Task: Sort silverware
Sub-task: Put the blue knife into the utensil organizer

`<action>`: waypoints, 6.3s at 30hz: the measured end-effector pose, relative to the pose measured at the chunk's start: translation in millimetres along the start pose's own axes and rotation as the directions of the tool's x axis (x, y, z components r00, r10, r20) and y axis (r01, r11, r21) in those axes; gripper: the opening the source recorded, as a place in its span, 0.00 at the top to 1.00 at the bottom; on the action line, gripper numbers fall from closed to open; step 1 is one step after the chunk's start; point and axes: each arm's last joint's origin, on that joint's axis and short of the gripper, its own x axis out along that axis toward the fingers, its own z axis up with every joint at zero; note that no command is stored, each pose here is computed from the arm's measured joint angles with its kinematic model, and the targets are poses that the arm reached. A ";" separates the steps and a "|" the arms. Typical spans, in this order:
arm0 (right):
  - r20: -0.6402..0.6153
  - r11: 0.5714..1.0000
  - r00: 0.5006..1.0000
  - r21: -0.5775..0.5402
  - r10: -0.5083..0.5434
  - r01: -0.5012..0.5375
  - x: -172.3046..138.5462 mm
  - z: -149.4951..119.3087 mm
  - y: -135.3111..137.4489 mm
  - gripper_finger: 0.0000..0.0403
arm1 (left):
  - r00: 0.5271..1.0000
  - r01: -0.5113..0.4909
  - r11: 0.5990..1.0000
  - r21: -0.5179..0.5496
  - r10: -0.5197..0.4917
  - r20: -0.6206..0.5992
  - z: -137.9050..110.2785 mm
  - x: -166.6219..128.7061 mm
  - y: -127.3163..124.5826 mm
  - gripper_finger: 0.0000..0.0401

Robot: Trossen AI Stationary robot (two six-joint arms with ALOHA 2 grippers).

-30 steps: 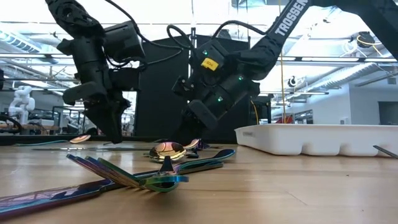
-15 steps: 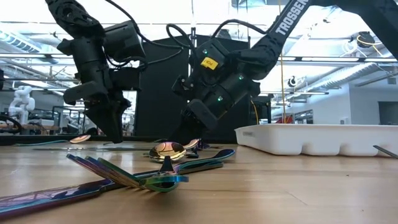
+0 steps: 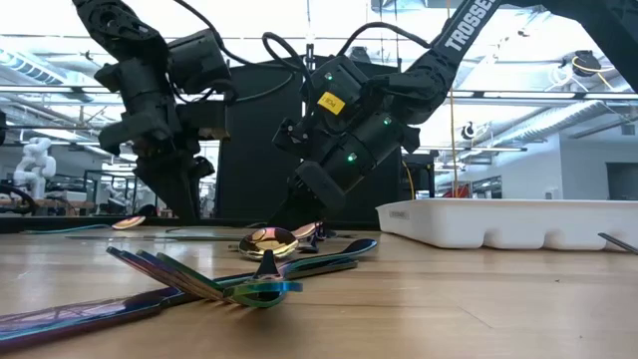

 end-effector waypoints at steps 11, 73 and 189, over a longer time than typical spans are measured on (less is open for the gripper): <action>-0.032 0.996 0.997 -0.059 -0.068 0.066 2.5 -2.2 10.9 0.82 | 0.997 -0.029 0.998 -0.053 0.032 0.065 3.6 -9.9 15.3 0.80; 0.061 1.000 0.998 0.004 -0.003 0.002 14.1 -4.5 4.1 0.96 | 0.999 -0.024 0.993 -0.118 0.029 0.043 1.2 -10.2 17.0 0.80; 0.565 0.995 0.819 0.045 -0.100 0.090 -353.1 -46.0 34.3 1.00 | 0.951 -0.265 0.740 -0.619 0.307 -0.041 48.7 11.4 2.6 0.80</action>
